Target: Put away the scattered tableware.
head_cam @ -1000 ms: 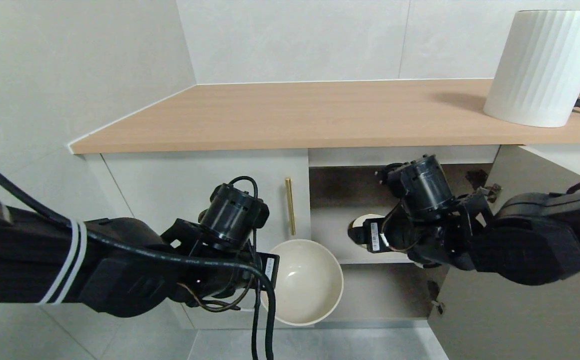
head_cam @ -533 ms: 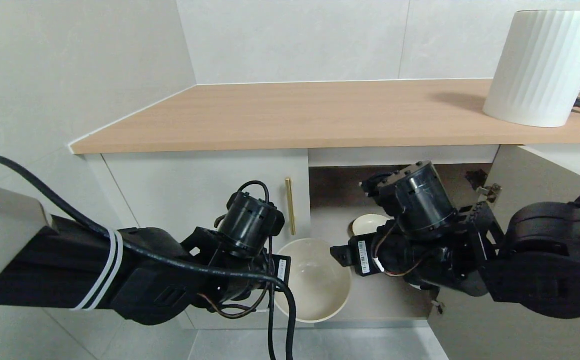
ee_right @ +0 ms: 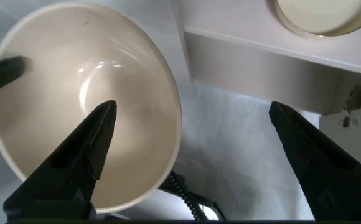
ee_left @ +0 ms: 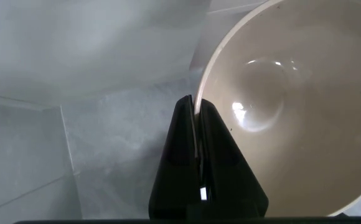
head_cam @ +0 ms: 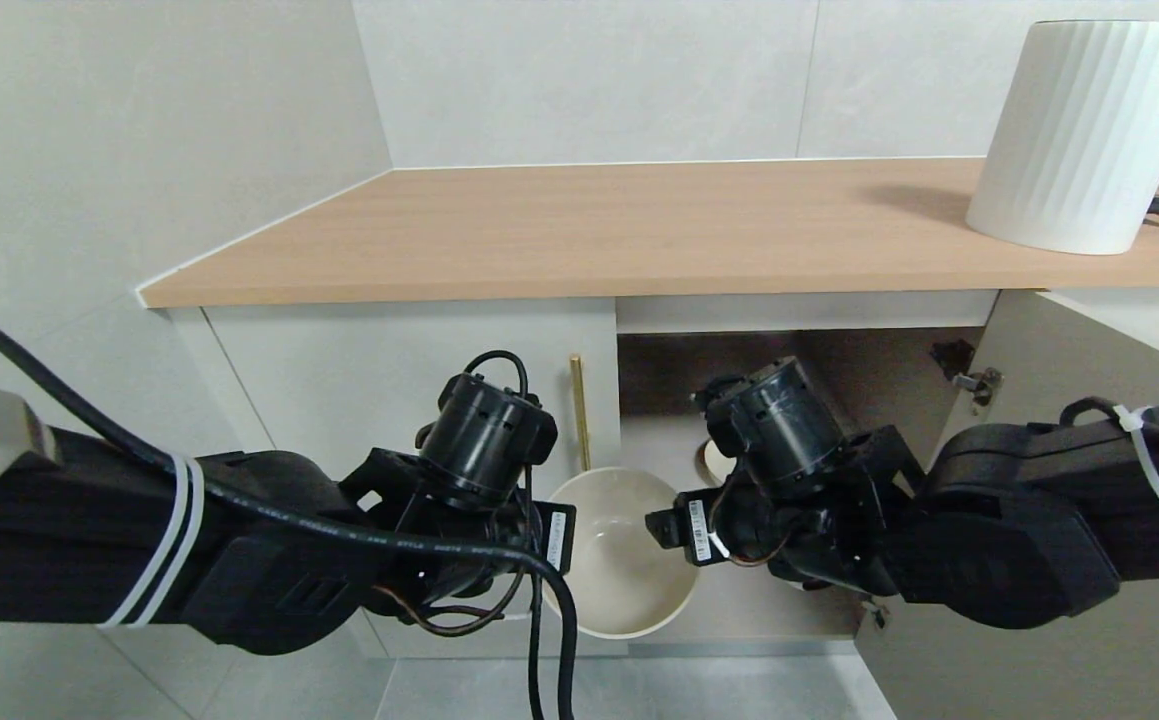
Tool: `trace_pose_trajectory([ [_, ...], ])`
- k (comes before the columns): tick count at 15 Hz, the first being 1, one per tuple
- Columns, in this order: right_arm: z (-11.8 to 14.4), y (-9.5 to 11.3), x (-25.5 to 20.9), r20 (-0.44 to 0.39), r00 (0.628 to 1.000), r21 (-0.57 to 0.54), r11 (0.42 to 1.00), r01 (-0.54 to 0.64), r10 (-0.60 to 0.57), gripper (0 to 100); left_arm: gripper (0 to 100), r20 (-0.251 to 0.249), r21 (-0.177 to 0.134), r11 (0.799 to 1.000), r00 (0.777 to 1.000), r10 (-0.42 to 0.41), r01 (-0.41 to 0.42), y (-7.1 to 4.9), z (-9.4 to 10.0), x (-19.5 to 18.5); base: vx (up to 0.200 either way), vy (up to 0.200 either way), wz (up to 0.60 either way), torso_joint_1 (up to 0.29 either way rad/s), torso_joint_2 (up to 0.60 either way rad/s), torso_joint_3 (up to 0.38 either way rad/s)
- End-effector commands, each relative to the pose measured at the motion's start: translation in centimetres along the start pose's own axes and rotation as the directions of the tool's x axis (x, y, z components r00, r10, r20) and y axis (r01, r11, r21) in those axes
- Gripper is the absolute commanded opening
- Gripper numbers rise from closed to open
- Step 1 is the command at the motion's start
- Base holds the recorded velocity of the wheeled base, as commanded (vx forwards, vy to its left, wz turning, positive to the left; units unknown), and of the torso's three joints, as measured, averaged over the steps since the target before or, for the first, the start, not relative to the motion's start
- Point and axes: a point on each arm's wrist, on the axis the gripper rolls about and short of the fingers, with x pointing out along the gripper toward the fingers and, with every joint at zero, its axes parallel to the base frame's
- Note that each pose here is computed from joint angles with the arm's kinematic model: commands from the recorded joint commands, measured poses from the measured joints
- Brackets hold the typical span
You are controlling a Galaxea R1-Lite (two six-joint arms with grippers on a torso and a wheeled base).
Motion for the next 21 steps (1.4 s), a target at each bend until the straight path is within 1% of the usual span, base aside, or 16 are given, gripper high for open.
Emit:
trace_pose_trajectory([
  [1,-0.38,0.15,0.65,-0.015,1.0,-0.006,1.0,0.005,-0.006,100,0,0.005,-0.001,1.0,1.0,-0.002,0.002,0.01,0.06,-0.22,0.0,0.0,0.0,0.0,0.0,0.0],
  [5,-0.62,0.24,1.17,-0.026,1.0,-0.008,1.0,0.01,-0.01,100,0,0.009,0.0,1.0,1.0,-0.006,0.006,-0.06,0.1,-0.39,0.0,0.0,0.0,0.0,0.0,0.0],
  [6,-0.72,0.25,1.32,-0.03,0.999,-0.01,1.0,0.012,-0.012,0,0,0.009,0.0,1.0,1.0,-0.006,0.006,-0.06,0.1,-0.39,0.0,0.0,0.0,0.0,0.0,0.0],
  [9,-0.92,0.28,1.62,-0.038,0.999,-0.013,1.0,0.014,-0.014,0,0,0.017,-0.003,1.0,1.0,-0.009,0.009,-0.03,0.25,-0.67,0.0,0.0,0.0,0.0,0.0,0.0],
  [15,-0.82,0.23,1.43,-0.031,0.999,-0.012,1.0,0.019,-0.02,0,0,0.007,0.0,1.0,1.0,-0.007,0.007,-0.07,0.08,-0.34,0.0,0.0,0.0,0.0,0.0,0.0],
  [19,-0.84,0.28,1.41,-0.031,0.999,-0.014,1.0,0.018,-0.018,0,0,0.001,0.008,1.0,1.0,-0.005,0.005,0.01,-0.1,-0.34,0.0,0.0,0.0,0.0,0.0,0.0],
  [20,-0.92,0.26,1.47,-0.033,0.999,-0.018,1.0,0.022,-0.022,0,100,0.004,0.007,1.0,1.0,-0.007,0.007,-0.03,-0.07,-0.45,0.0,0.0,0.0,0.0,0.0,0.0],
  [21,-0.91,0.26,1.47,-0.032,0.999,-0.017,1.0,0.023,-0.024,0,100,0.007,0.003,1.0,1.0,-0.007,0.007,0.01,0.01,-0.49,0.0,0.0,0.0,0.0,0.0,0.0],
])
